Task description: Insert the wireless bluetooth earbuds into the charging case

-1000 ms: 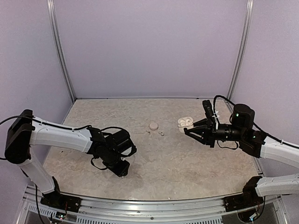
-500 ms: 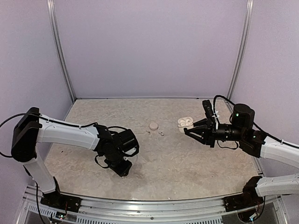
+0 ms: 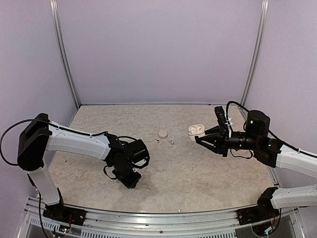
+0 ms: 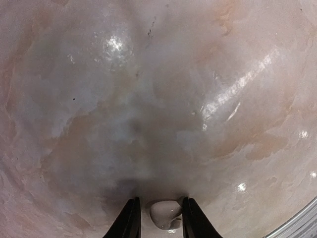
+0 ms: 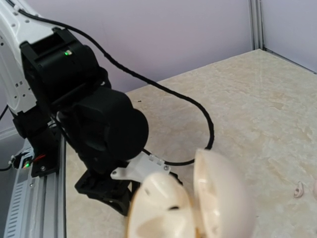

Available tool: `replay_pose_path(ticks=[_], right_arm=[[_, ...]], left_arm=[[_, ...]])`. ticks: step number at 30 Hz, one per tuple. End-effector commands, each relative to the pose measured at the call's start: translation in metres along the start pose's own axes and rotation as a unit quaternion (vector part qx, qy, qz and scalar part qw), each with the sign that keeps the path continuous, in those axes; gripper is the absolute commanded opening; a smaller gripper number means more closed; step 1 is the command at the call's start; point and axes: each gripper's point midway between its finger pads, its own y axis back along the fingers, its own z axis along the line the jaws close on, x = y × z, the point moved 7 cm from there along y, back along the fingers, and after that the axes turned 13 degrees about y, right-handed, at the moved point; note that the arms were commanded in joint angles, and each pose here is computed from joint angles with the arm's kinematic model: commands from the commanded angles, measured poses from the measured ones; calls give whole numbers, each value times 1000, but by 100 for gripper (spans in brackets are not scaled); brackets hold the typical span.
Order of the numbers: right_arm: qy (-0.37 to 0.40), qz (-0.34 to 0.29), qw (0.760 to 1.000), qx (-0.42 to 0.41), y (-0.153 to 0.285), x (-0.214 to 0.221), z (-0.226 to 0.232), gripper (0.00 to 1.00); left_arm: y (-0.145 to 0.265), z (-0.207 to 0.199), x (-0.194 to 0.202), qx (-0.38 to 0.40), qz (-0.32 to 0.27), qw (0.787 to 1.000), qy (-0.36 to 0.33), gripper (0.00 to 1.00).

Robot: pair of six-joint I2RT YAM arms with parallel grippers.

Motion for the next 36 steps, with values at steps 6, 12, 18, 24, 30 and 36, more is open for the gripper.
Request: replay_pose_path(ticks=[6,12,18,24,30,36], right_arm=[[11,-9,1000,2,0,-6,-3,0],[11,-11,1000,-1,-1,-8,-3,0],[19,-17,1000,-8,0,-11,-2,0],[42,-31,998,-19,1,-18,1,0],[65,-44,997,-24,1,-24,2,0],[93,-58,993,-51,-2,-29,11,0]], left_arm=[[0,-5,-4,17,3,1000,-13,25],[5,-7,-9,28,-16,999,-11,18],[29,-11,-22,46,-73,996,-18,15],[79,-12,-45,51,-180,982,-26,14],[149,-16,-61,97,-310,946,-22,13],[221,-27,-53,160,-449,877,-52,12]])
